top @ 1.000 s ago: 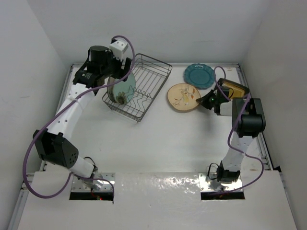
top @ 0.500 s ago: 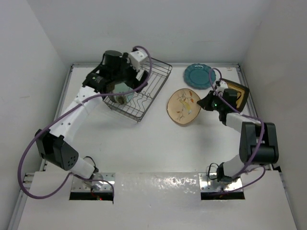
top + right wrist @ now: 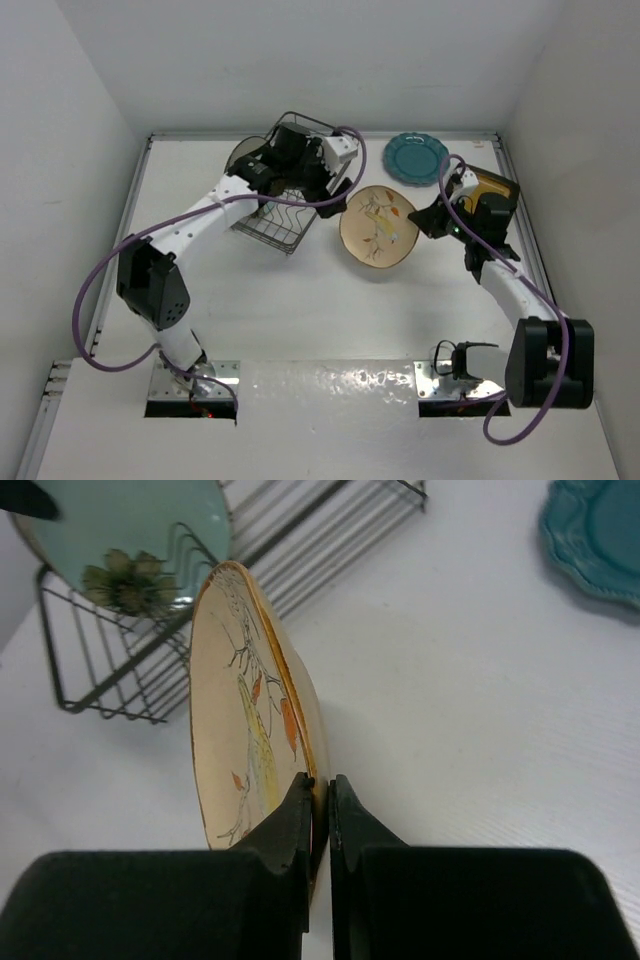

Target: Load the plates into the dish rack

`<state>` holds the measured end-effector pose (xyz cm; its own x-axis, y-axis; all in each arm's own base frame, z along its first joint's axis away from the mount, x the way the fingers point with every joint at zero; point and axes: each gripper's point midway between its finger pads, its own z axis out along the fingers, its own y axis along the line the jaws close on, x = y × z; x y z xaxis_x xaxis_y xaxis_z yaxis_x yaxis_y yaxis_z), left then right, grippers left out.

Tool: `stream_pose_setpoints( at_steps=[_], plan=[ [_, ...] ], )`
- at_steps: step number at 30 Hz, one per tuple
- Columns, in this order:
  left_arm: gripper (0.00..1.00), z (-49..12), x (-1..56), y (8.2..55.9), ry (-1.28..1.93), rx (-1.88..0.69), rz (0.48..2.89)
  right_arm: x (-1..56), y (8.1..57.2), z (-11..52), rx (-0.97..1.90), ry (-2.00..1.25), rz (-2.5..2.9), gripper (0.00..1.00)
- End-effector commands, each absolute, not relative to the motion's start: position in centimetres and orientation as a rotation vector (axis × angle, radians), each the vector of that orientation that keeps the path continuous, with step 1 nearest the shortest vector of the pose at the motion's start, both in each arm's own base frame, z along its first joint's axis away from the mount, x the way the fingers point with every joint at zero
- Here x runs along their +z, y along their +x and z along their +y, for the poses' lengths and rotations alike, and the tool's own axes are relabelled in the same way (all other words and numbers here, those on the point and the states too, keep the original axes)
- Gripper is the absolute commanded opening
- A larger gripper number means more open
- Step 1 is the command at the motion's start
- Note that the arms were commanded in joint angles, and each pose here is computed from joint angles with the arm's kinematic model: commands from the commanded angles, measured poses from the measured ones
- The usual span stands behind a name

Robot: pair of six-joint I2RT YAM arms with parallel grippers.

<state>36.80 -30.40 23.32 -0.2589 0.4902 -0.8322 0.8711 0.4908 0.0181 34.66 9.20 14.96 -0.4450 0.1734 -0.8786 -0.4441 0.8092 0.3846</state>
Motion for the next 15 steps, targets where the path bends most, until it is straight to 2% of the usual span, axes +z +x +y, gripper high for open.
stream_pose_setpoints(
  at_steps=[1, 10, 15],
  plan=[
    [0.98, -32.6, 27.1, 36.0, 1.178, -0.674, 1.763, 23.4, 34.0, 11.9, 0.801, -0.395, 1.640, 0.00],
    [0.99, -34.1, 26.7, 38.4, 1.138, -0.662, 1.756, 28.3, 32.2, 14.0, 0.918, -0.451, 1.505, 0.00],
    [0.97, -34.4, 26.3, 38.1, 1.147, -0.690, 1.759, 29.2, 31.7, 14.3, 0.938, -0.480, 1.459, 0.00]
  ],
)
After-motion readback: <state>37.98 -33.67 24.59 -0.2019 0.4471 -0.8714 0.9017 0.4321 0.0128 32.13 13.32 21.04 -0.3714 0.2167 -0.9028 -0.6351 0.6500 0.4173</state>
